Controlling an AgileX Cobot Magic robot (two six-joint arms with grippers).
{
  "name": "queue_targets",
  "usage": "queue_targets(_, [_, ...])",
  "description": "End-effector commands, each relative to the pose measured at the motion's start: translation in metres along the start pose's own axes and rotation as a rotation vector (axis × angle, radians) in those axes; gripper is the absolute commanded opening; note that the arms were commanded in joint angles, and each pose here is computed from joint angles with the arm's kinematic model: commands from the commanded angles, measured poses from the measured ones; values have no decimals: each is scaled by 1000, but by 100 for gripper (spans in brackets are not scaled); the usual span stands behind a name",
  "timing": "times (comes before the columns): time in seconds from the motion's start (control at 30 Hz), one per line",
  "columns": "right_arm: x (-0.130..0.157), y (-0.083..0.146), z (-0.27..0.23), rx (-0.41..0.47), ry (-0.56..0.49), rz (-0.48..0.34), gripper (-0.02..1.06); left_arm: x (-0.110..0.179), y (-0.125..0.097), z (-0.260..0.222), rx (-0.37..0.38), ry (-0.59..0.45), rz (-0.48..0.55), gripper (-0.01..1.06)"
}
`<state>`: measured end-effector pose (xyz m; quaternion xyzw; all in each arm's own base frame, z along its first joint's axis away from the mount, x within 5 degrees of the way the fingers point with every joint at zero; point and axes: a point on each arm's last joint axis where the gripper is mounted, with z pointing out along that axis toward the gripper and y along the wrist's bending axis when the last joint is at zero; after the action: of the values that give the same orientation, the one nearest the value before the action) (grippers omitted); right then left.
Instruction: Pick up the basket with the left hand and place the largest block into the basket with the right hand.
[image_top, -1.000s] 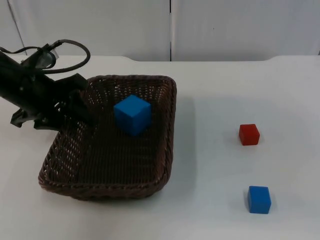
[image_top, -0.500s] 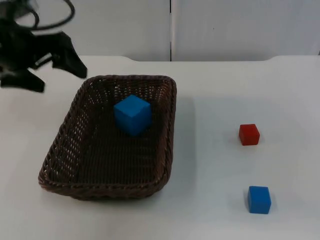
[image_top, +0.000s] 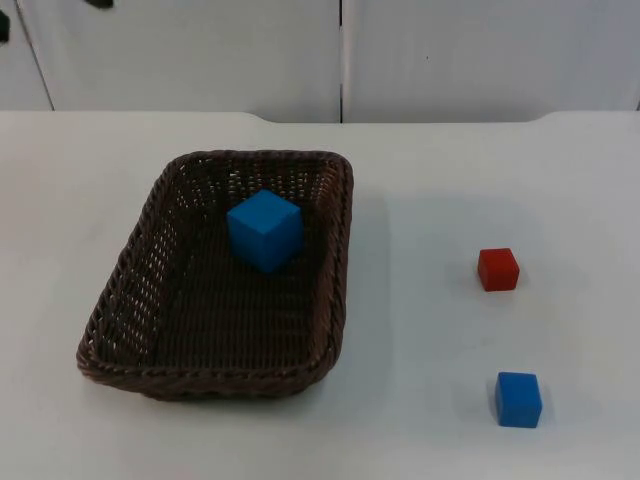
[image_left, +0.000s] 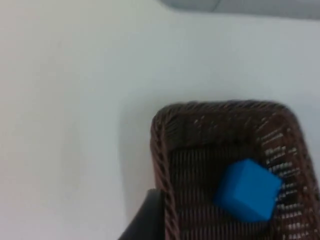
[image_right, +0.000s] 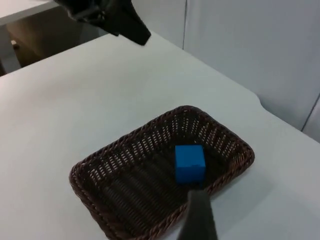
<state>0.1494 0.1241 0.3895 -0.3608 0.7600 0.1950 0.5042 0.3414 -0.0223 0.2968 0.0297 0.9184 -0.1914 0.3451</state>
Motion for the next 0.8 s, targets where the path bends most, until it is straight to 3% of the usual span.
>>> queue_targets(0.0, [6, 1, -8, 20, -35, 12, 57, 3, -8, -14, 3, -17, 14, 90])
queue_targets(0.53, [35, 12, -40, 24, -81, 52, 57, 44, -35, -83, 4, -121, 71, 90])
queue_targets(0.77, [52, 16, -46, 20, -68, 53, 57, 82, -46, -122, -27, -202, 139, 90])
